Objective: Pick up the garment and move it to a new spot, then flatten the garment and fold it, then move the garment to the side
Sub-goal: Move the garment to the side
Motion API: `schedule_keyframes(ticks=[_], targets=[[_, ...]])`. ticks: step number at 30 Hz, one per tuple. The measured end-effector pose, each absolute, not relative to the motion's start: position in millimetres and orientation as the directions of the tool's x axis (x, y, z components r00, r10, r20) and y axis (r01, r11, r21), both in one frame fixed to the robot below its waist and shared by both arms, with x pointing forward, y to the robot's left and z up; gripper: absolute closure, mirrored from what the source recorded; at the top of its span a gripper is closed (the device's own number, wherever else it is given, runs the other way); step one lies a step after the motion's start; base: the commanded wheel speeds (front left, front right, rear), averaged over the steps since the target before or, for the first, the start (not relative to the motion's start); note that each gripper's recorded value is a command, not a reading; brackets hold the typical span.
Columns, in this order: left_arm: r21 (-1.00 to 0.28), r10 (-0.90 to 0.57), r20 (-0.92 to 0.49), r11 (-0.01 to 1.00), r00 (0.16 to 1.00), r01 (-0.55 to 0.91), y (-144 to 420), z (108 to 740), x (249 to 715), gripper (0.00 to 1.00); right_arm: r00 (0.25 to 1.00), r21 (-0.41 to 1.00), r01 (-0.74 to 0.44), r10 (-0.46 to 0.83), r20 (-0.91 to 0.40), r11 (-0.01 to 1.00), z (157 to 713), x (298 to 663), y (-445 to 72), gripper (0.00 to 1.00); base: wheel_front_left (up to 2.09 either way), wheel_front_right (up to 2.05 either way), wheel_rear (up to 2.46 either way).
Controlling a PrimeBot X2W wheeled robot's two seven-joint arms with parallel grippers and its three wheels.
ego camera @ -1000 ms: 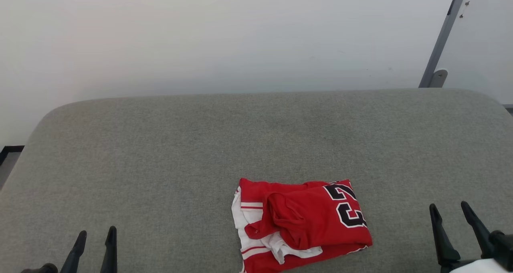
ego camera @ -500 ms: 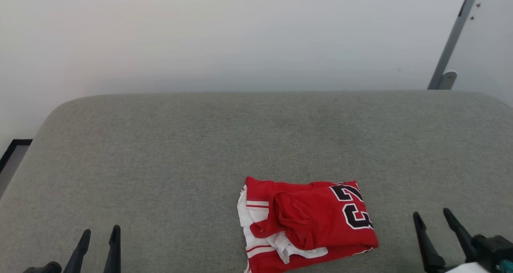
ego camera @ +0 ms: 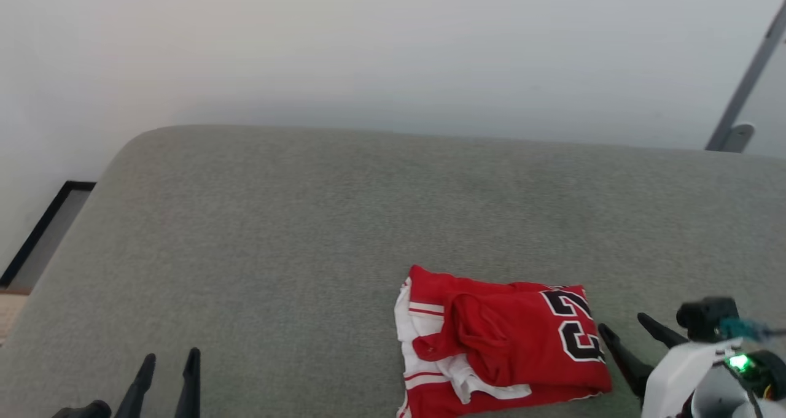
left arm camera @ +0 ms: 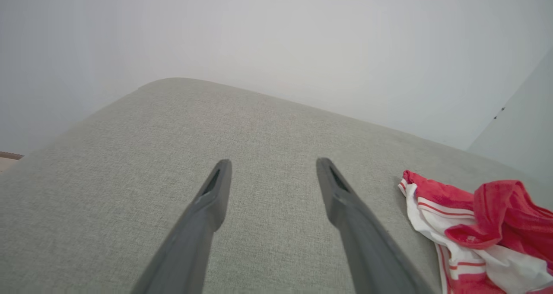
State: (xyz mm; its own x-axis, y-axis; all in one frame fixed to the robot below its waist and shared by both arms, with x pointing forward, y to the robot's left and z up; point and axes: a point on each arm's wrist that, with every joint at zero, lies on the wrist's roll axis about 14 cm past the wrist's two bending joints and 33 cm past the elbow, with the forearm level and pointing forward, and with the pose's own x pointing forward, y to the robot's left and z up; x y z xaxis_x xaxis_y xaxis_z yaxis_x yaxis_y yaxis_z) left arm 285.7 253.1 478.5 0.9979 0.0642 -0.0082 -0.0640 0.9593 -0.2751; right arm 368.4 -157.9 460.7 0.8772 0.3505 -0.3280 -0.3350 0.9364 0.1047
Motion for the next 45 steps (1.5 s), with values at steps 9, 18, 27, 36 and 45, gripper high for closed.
schedule_keyframes(ticks=[9, 18, 27, 36, 45], targets=[[-0.294, 0.101, -0.041, 0.95, 0.994, -0.109, 259, 468, 270, 0.0, 0.697, 0.104, -0.415, 0.389, -0.603, 0.904, 440, 382, -148, 0.0, 0.0, 0.0, 0.0], [-0.308, 0.128, -0.077, 0.94, 0.989, -0.146, 263, 460, 270, 0.0, 0.489, 0.112, -0.449, 0.349, -0.799, 0.887, 407, 392, -141, 0.0, 0.0, 0.0, 0.0], [-0.32, 0.137, -0.118, 0.933, 0.984, -0.168, 265, 453, 287, 0.0, 0.244, 0.214, -0.435, 0.343, -0.907, 0.875, 365, 396, -115, 0.13, 0.0, 0.0, 0.0], [-0.322, 0.137, -0.138, 0.931, 0.981, -0.175, 268, 448, 298, 0.0, 0.254, 0.262, -0.415, 0.387, -0.886, 0.871, 373, 411, -110, 1.0, 0.0, 0.0, 0.0], [-0.305, 0.038, -0.099, 0.95, 0.994, -0.067, 248, 459, 333, 0.0, 0.404, 0.165, -0.353, 0.309, -0.861, 0.921, 403, 441, -166, 1.0, 0.0, 0.0, 0.0]])
